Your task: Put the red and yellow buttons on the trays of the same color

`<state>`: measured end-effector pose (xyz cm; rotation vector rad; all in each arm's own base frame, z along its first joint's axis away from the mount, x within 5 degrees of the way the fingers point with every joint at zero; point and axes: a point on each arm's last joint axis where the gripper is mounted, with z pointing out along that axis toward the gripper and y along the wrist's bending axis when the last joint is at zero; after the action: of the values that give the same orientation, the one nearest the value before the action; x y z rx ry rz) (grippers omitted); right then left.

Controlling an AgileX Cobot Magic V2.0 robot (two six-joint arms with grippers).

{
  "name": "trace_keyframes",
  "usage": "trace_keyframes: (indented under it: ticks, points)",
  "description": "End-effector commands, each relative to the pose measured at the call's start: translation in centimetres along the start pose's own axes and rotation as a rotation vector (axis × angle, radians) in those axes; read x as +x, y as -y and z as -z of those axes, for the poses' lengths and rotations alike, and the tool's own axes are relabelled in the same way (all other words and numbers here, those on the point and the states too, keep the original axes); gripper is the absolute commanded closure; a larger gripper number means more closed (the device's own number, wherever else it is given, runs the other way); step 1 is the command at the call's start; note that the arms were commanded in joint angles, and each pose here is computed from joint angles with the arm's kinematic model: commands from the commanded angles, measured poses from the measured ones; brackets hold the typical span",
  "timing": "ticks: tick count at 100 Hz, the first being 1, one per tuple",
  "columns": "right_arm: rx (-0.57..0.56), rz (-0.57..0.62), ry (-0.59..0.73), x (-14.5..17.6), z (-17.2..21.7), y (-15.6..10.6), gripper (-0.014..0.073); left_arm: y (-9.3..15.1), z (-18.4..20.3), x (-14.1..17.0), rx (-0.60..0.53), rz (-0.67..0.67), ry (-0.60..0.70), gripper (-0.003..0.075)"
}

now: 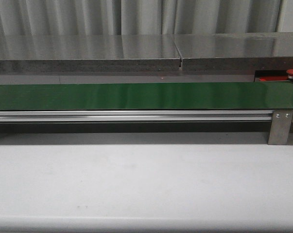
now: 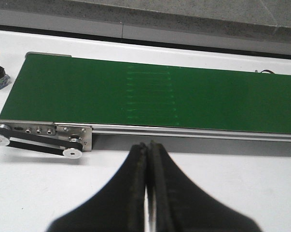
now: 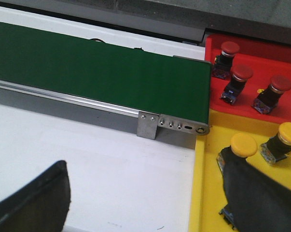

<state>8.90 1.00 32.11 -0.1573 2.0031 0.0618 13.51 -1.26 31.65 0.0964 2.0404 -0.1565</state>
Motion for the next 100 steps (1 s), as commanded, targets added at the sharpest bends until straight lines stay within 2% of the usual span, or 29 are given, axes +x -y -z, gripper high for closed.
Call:
trace_keyframes:
  ticks: [1, 10, 22, 31, 84, 91, 100]
  points:
    - [0.026, -0.008, 0.102, -1.38, 0.42, 0.23, 0.0071, 0.07, 0.53, -1.40, -0.003, 0.015, 0.090, 0.0739]
    - [0.026, -0.008, 0.102, -1.38, 0.42, 0.23, 0.0230, 0.07, 0.53, -1.40, -0.003, 0.015, 0.090, 0.0739]
    - [0.026, -0.008, 0.102, -1.38, 0.42, 0.23, 0.0512, 0.07, 0.53, -1.40, -0.003, 0.015, 0.090, 0.0739]
    - [0.026, -0.008, 0.102, -1.38, 0.42, 0.23, 0.0668, 0.07, 0.53, -1.40, -0.003, 0.015, 0.090, 0.0739]
    - [0.025, -0.008, 0.101, -1.37, 0.42, 0.22, 0.0662, -0.01, 0.12, -1.39, -0.005, 0.018, 0.078, 0.0734]
    - [0.025, -0.008, 0.101, -1.37, 0.42, 0.22, 0.0662, -0.03, -0.09, -1.32, -0.003, 0.019, 0.064, 0.0691]
    - [0.025, -0.008, 0.101, -1.37, 0.42, 0.22, 0.0662, -0.08, -0.38, -1.28, -0.003, 0.021, 0.053, 0.0561]
